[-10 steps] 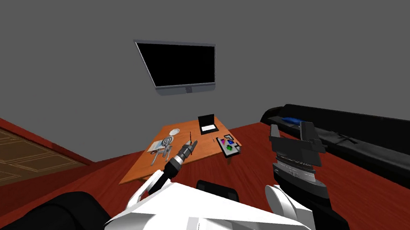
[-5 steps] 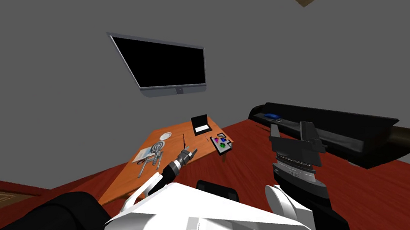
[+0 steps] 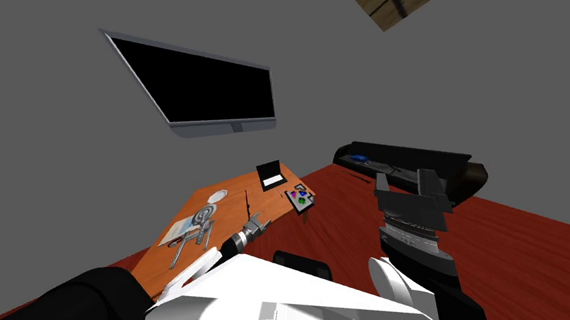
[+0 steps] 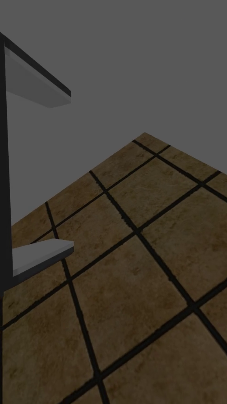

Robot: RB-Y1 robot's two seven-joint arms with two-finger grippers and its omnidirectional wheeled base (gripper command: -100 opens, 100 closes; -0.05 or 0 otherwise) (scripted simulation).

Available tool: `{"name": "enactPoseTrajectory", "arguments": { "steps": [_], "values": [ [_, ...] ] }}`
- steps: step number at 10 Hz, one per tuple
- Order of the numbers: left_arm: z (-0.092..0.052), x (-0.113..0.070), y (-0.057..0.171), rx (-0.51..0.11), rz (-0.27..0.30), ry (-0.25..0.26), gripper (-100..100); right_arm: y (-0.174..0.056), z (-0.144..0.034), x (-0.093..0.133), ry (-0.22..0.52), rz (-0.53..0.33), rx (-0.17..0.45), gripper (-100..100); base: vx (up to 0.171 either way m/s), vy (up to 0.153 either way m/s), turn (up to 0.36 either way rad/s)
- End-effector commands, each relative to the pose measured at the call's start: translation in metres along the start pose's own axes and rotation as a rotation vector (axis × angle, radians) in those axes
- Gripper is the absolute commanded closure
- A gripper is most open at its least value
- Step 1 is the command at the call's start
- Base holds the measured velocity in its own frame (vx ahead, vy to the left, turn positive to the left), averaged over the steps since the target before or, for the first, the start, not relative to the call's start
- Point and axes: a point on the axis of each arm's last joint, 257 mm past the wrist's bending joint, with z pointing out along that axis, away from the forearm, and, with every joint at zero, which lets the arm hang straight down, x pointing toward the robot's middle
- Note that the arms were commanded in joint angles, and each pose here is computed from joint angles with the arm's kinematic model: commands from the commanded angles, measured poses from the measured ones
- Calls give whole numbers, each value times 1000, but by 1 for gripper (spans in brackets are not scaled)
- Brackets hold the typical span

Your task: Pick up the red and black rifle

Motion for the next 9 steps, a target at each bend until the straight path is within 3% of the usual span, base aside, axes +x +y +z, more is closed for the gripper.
{"name": "enactPoseTrajectory", "arguments": {
  "steps": [1, 2, 3, 4, 5, 6, 7, 8, 9],
  "values": [
    [-11, 34, 7, -4, 107, 95, -100, 0, 0, 0, 0, 0, 0, 0, 12, -19, -302],
    [-11, 34, 7, -3, 115, 95, -100, 0, 0, 0, 0, 0, 0, 0, 12, -10, -167],
    [-24, 66, 16, -1, 202, 179, -100, 0, 0, 0, 0, 0, 0, 0, 22, -19, -308],
    [-24, 66, 16, 0, 211, 179, -100, 0, 0, 0, 0, 0, 0, 0, 15, -8, -172],
    [-40, 97, 26, 7, 300, 262, -100, 0, 0, 0, 0, 0, 0, 0, 21, -12, -334],
    [-40, 97, 26, 8, 308, 262, -100, 0, 0, 0, 0, 0, 0, 0, 19, -1, -154],
    [-58, 127, 36, 20, 398, 346, -100, 0, 0, 0, 0, 0, 0, 0, 26, -7, -301],
    [-58, 127, 36, 21, 403, 346, -100, 0, 0, 0, 0, 0, 0, 0, 24, 1, -150],
    [-79, 155, 47, 38, 494, 429, -100, 0, 0, 0, 0, 0, 0, 0, 35, -8, -289]
  ]
}}
